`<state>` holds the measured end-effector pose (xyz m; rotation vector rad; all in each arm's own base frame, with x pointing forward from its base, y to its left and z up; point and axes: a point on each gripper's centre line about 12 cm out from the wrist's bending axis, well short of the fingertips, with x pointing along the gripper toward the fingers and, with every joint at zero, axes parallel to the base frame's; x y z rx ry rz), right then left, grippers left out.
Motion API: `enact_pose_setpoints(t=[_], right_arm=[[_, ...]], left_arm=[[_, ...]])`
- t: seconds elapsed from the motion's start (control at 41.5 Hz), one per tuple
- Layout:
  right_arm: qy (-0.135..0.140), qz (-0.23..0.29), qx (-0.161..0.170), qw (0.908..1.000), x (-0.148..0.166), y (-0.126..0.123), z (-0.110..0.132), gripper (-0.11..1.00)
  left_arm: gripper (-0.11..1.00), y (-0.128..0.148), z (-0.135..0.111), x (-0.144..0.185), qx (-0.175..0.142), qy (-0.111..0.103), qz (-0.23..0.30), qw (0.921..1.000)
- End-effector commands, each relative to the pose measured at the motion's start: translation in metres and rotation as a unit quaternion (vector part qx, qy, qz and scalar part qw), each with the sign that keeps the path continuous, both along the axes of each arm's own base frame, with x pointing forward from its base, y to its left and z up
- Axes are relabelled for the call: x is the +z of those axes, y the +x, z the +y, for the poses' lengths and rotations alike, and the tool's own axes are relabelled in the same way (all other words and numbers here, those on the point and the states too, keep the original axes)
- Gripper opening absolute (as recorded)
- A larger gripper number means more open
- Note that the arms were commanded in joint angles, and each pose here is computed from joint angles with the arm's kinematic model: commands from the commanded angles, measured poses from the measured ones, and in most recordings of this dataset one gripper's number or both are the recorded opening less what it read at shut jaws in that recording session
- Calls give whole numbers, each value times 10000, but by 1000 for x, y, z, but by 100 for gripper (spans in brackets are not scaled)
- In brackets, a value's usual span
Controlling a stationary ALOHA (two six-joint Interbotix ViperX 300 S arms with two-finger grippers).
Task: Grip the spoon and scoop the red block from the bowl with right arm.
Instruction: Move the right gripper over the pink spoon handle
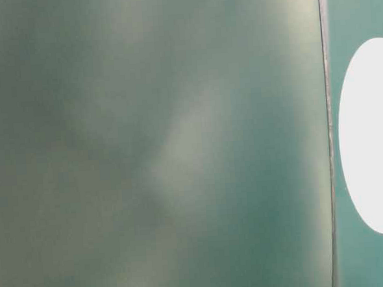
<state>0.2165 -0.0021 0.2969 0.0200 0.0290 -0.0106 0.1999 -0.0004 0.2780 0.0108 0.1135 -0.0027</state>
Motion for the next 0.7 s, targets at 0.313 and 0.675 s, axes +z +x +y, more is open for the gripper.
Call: enact_pose_setpoints(t=[0.313,0.675], right_arm=[[-1,-92,-9,10000,13,11,0,0],[37,-77,-12,10000,12,11,-1,17]], left_arm=[[0,1,0,-2,-5,9,383,9993],[0,1,3,-2,79,6,391,9992]])
